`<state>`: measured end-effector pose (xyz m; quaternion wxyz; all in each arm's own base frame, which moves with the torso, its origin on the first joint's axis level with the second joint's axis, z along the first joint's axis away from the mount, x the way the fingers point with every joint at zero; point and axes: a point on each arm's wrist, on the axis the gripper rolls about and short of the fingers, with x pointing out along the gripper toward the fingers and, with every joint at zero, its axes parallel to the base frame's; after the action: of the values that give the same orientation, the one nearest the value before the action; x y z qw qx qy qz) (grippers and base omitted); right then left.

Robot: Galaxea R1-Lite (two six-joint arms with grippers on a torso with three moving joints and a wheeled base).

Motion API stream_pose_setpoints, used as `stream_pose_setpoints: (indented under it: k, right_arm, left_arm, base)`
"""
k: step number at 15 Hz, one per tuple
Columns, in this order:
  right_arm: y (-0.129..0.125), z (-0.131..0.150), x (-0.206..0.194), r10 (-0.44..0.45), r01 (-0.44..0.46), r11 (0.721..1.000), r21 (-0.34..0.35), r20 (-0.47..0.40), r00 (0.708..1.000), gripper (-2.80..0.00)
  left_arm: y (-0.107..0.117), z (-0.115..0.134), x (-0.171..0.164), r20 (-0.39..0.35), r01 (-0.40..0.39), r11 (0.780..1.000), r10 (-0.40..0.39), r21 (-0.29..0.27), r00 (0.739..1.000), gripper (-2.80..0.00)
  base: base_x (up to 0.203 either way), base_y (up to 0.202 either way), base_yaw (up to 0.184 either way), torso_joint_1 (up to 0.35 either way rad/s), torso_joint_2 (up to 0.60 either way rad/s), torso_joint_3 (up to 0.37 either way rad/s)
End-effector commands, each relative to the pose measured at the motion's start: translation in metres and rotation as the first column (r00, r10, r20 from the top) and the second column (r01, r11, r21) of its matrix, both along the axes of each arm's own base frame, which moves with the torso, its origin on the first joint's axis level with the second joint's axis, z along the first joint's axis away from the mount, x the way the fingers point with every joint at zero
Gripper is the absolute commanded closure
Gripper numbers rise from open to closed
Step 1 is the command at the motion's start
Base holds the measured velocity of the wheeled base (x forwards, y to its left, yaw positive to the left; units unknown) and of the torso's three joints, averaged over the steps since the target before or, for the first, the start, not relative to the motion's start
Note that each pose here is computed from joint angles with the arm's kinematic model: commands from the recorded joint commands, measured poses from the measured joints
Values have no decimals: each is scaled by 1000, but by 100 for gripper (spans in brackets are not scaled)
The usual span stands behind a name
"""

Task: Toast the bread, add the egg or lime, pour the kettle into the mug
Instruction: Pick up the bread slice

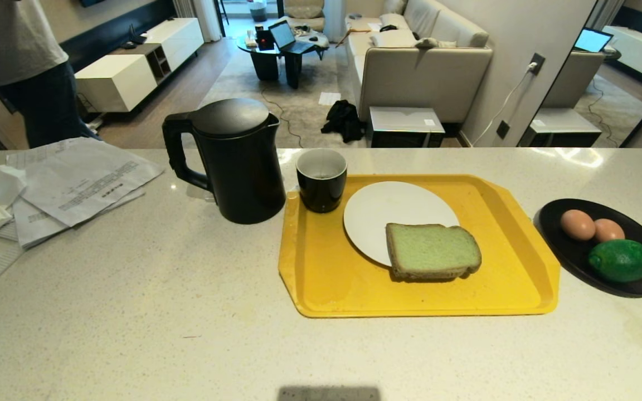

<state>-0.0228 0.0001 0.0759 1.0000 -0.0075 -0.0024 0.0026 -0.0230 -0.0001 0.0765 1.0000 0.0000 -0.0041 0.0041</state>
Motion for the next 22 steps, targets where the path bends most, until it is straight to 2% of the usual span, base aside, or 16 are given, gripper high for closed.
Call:
stream_pose_setpoints:
  k: [1, 3, 4, 9, 19, 22]
  right_arm:
    - [0, -1, 0, 10, -10, 999, -37, -6, 1000, 0]
    - [1, -1, 0, 32, -32, 993, -113, -6, 999, 0]
    - [1, -1, 0, 37, -37, 991, -126, -4, 999, 0]
    - [1, -1, 0, 33, -33, 996, -83, -7, 999, 0]
    - [1, 1, 0, 36, -36, 995, -88, -1, 999, 0]
    - [1, 16, -5, 40, -38, 996, -83, 14, 999, 0]
  left_arm:
    - [0, 0, 0, 1, -1, 1000, 1, 0, 1000, 0]
    - [0, 0, 0, 1, -1, 1000, 1, 0, 1000, 0]
    - [0, 0, 0, 1, -1, 1000, 1, 0, 1000, 0]
    - [0, 0, 0, 1, -1, 1000, 1, 0, 1000, 0]
    - [0, 0, 0, 1, -1, 1000, 1, 0, 1000, 0]
    - [0, 0, 0, 1, -1, 1000, 1, 0, 1000, 0]
  base:
    - [0, 0, 0, 0, 0, 0]
    - [0, 0, 0, 0, 0, 0]
    - [0, 0, 0, 0, 0, 0]
    - [0, 0, 0, 0, 0, 0]
    - [0, 0, 0, 0, 0, 0]
    - [0, 0, 0, 0, 0, 0]
